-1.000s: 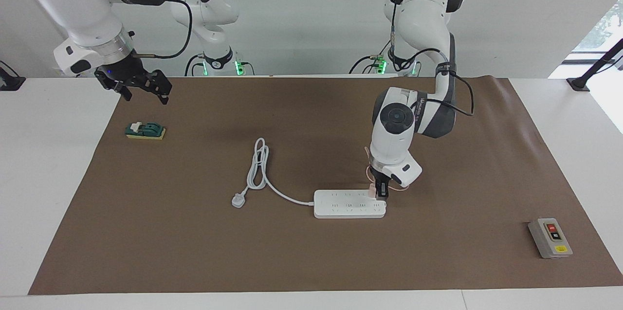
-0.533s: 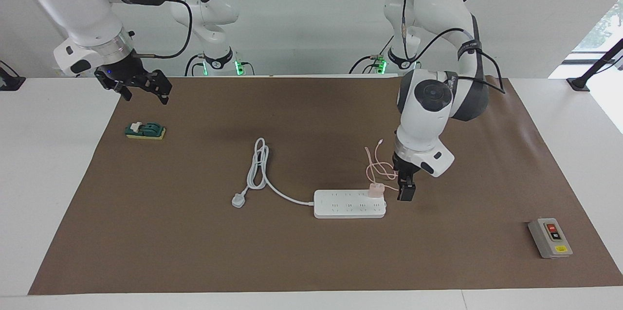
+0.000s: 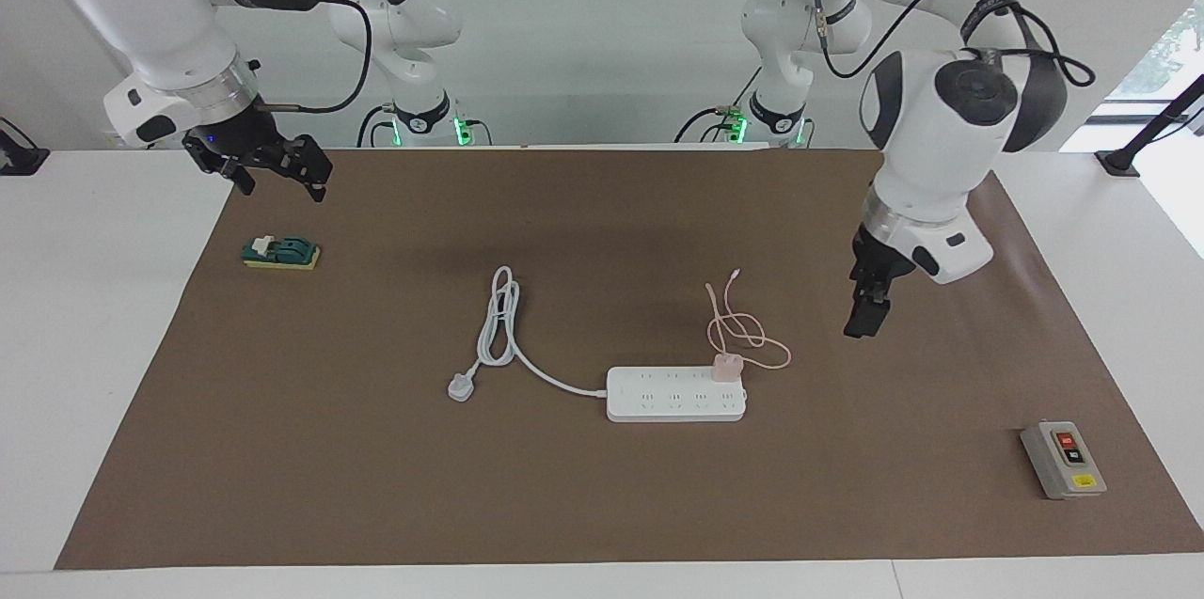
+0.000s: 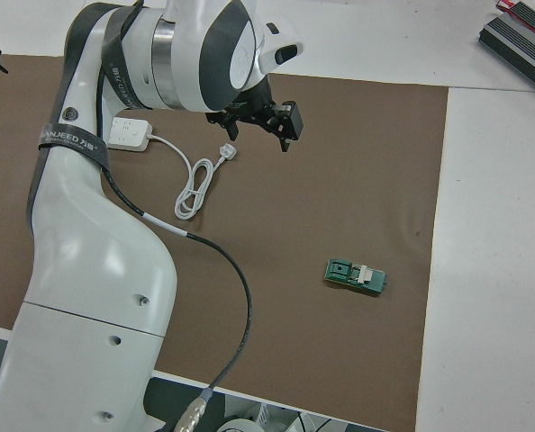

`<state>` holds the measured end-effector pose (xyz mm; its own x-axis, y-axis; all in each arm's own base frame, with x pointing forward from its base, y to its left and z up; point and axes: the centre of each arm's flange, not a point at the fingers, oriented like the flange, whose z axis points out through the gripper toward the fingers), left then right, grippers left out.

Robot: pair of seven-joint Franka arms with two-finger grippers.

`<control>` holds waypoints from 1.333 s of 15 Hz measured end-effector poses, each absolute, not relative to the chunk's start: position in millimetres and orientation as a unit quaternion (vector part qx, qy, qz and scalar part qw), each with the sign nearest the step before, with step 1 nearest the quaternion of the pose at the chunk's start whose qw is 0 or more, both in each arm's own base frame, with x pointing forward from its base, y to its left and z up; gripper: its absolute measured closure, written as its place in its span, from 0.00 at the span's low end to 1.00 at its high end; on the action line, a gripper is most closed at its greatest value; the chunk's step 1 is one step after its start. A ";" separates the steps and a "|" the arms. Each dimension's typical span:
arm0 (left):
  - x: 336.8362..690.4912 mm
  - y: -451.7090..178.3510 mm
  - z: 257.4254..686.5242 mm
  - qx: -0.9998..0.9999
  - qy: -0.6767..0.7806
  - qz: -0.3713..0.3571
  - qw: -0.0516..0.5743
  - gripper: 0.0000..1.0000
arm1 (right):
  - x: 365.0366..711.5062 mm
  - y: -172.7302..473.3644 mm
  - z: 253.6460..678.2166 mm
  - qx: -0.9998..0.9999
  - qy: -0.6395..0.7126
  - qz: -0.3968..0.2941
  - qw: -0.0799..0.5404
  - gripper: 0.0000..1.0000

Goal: Plug charger into power strip

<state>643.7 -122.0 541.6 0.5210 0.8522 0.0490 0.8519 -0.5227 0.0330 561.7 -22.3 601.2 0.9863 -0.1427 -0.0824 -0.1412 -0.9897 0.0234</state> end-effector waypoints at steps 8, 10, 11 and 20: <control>582.2 14.5 617.3 0.968 0.252 -0.012 0.007 0.00 | 561.7 -22.3 601.2 0.997 -0.071 -0.042 0.009 0.00; 567.6 33.6 620.6 0.980 0.196 -0.025 0.007 0.00 | 561.7 -22.3 601.2 0.997 -0.071 -0.042 0.009 0.00; 560.3 39.3 622.0 0.983 0.181 -0.031 0.008 0.00 | 561.7 -22.3 601.2 0.997 -0.071 -0.042 0.009 0.00; 538.8 1.6 622.4 0.991 0.130 -0.041 0.013 0.00 | 561.7 -22.3 601.2 0.997 -0.071 -0.042 0.009 0.00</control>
